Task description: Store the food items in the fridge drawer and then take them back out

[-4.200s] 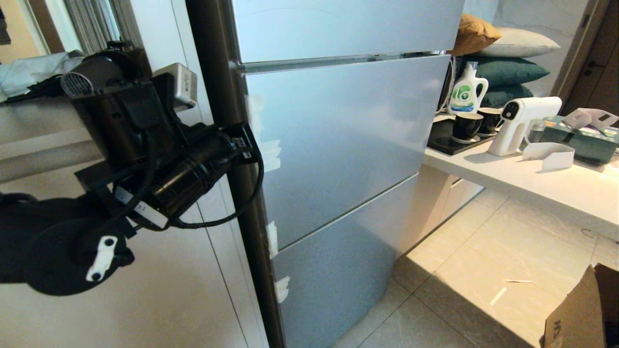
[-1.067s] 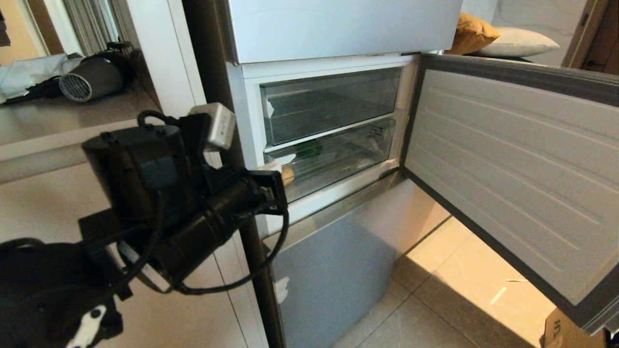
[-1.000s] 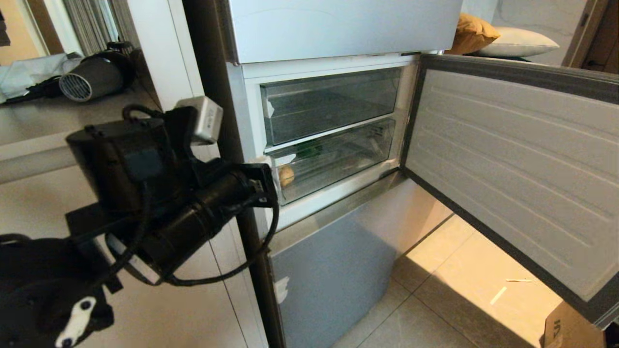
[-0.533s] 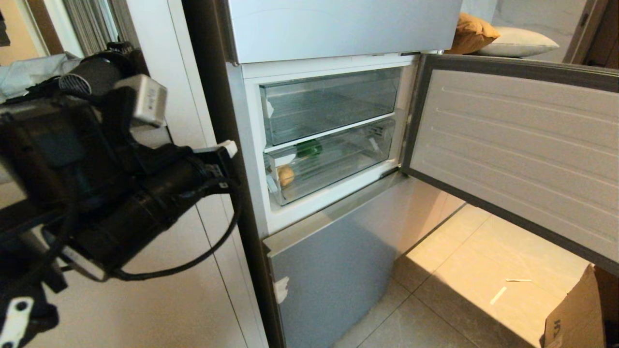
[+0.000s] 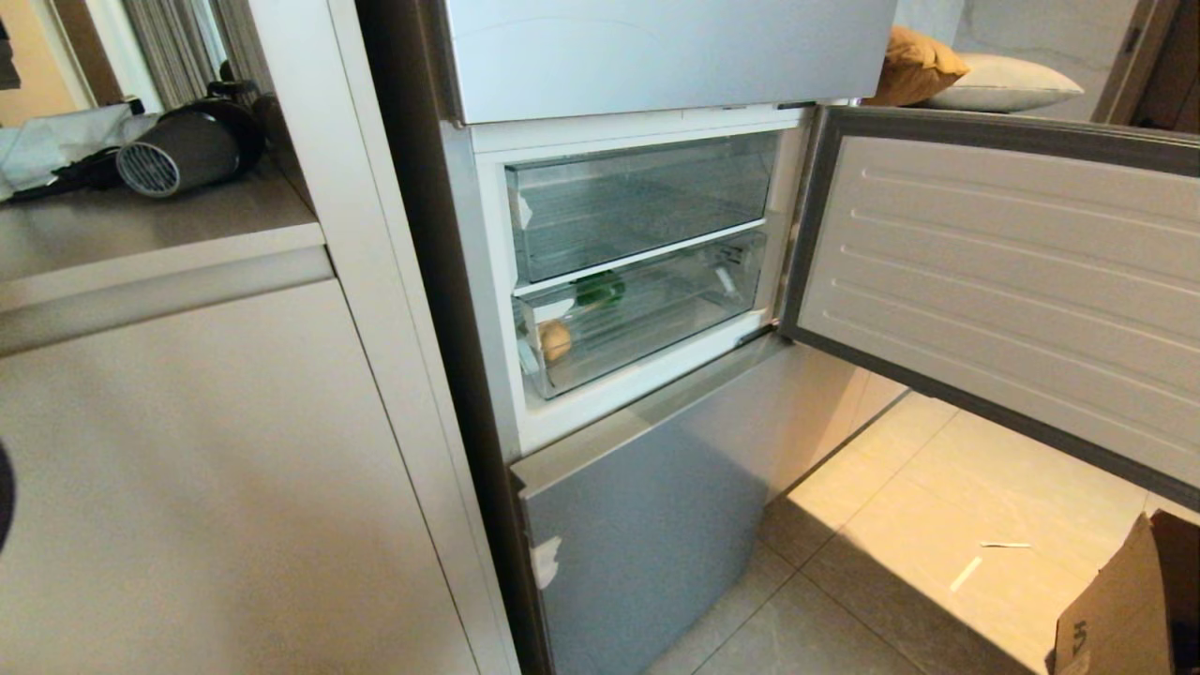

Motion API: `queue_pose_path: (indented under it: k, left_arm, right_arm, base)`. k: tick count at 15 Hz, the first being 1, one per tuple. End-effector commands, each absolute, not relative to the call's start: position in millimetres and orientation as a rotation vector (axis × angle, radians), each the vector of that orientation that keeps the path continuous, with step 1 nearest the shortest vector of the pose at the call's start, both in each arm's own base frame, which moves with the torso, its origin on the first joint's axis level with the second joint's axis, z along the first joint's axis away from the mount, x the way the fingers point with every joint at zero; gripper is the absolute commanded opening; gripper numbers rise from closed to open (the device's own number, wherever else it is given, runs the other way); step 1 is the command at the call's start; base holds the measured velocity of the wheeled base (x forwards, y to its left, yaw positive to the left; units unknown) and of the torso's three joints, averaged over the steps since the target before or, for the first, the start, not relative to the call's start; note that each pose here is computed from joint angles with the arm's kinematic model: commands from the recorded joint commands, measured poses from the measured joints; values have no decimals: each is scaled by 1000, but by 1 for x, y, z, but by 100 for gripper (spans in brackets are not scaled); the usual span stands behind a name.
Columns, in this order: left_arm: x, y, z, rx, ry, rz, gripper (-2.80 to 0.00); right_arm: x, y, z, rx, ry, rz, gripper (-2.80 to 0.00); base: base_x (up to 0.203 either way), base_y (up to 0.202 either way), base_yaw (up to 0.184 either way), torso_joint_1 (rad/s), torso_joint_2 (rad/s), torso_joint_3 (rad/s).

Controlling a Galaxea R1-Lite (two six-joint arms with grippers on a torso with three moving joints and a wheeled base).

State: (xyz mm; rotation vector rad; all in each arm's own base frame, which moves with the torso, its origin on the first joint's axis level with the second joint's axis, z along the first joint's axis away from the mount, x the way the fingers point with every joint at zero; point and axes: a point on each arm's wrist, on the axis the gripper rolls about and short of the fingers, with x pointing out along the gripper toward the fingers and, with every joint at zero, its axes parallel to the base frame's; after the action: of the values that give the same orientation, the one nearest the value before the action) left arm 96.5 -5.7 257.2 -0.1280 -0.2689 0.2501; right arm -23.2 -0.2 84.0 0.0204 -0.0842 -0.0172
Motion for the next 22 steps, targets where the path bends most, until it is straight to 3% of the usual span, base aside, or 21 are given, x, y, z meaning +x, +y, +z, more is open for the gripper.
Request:
queue_pose_path:
  k: [1, 3, 6, 8, 11, 16, 19, 22]
  left_arm:
    - [51, 10, 240, -105, -347, 402, -280]
    - [28, 12, 215, -27, -319, 478, -280]
    - [0, 3, 179, 61, -280, 426, -280]
    - [-2, -2, 144, 83, -149, 281, -280]
    - [2, -2, 99, 84, 108, 246, -280]
    - [3, 1, 79, 60, 397, 260, -280]
    - [5, 0, 79, 81, 405, 22, -280]
    - [-10, -1, 78, 94, 216, -47, -280]
  right_arm:
    - [-21, 0, 76, 20, -55, -19, -280]
    - [-21, 0, 76, 20, -55, -18, -280]
    - [-21, 0, 76, 20, -55, -18, -280]
    - [-21, 0, 76, 20, -55, -18, -280]
    - [-21, 0, 76, 20, -55, -18, -280]
    - [-21, 0, 76, 20, -55, -18, -280]
    - [-21, 0, 76, 20, -55, -18, -280]
    - [-21, 0, 76, 20, -55, -18, -280]
  base:
    - [0, 0, 0, 0, 0, 0]
    - [0, 0, 0, 0, 0, 0]
    - [0, 0, 0, 0, 0, 0]
    - [0, 0, 0, 0, 0, 0]
    - [0, 0, 0, 0, 0, 0]
    - [0, 0, 0, 0, 0, 0]
    - [0, 0, 0, 0, 0, 0]
    - [0, 0, 0, 0, 0, 0]
